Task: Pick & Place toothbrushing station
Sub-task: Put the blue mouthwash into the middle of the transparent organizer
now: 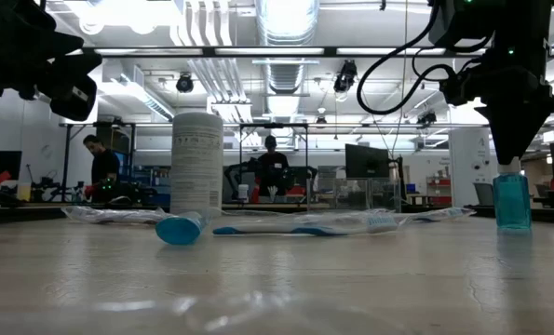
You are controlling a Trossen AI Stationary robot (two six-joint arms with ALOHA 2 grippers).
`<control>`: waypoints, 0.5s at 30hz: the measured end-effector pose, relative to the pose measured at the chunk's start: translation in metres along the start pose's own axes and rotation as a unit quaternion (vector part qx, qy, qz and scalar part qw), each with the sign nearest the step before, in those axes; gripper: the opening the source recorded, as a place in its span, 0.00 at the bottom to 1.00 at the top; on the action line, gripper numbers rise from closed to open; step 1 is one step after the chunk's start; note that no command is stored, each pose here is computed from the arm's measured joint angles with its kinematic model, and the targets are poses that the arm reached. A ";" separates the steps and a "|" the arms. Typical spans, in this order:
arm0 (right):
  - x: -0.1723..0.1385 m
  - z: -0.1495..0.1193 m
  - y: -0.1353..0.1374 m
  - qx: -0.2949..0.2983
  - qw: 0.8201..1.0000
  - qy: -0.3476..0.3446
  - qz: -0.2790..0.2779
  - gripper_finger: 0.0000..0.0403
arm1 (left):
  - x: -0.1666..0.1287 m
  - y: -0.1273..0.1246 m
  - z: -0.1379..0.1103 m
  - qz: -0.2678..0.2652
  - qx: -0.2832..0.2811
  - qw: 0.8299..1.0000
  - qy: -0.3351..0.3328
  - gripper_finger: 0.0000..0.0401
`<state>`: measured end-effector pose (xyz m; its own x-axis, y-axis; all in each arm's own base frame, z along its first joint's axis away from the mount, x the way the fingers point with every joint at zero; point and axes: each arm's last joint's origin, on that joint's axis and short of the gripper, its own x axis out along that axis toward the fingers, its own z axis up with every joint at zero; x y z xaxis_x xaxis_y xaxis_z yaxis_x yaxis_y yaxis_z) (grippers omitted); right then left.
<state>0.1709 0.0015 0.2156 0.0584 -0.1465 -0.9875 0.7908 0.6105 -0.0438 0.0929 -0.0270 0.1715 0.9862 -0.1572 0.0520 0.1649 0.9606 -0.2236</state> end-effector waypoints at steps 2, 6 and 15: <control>0.001 0.000 0.000 0.000 1.000 0.001 -0.001 0.38 | 0.000 0.000 0.000 0.000 0.000 1.000 0.000 0.32; 0.002 -0.001 0.000 -0.001 1.000 0.001 -0.001 0.33 | 0.000 0.000 0.000 0.000 0.000 1.000 0.000 0.32; 0.002 0.001 0.002 -0.008 1.000 -0.008 0.010 0.25 | 0.000 0.000 0.000 0.000 0.000 1.000 0.000 0.32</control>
<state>0.1730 0.0016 0.2139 0.0839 -0.1463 -0.9857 0.7793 0.6261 -0.0266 0.0930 -0.0270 0.1715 0.9862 -0.1572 0.0516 0.1648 0.9606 -0.2236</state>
